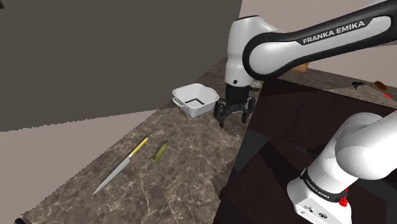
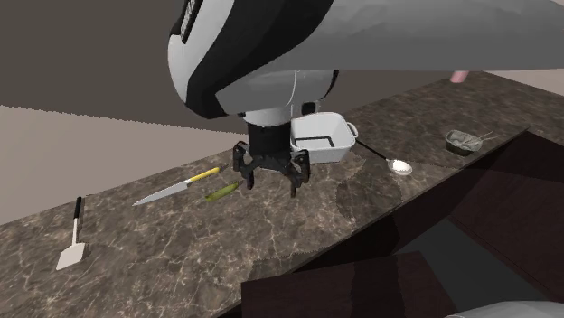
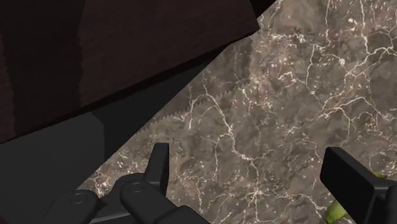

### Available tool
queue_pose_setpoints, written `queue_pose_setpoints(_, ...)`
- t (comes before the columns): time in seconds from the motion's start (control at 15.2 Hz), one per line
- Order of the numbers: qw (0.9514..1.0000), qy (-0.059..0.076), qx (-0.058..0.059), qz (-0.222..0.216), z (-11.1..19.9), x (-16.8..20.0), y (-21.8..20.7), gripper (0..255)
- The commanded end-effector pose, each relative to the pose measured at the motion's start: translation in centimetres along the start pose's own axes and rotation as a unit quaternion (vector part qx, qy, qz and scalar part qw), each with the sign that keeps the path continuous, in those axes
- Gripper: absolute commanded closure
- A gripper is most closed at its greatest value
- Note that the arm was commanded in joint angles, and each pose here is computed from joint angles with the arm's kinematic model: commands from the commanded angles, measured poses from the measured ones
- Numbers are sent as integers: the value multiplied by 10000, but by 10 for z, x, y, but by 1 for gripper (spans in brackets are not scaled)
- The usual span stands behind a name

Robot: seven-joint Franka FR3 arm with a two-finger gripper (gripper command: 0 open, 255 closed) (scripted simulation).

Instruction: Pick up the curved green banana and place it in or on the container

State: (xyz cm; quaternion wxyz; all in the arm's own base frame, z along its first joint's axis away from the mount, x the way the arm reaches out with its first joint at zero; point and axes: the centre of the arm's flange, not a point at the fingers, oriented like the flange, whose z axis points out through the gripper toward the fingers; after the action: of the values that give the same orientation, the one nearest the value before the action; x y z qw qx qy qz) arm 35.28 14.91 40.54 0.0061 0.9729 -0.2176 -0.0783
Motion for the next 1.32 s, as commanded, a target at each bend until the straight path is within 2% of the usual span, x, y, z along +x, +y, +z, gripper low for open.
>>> queue_pose_setpoints(0.0,9997,18,67,233,16,9,-20,0)
queue_pose_setpoints(0.26,9976,48,176,663,46,25,-56,0)
queue_pose_setpoints(0.59,9923,85,311,1199,83,50,-100,0)
queue_pose_setpoints(0.92,9838,122,446,1731,118,80,-142,0)
queue_pose_setpoints(1.25,9723,159,579,2258,153,115,-181,0)
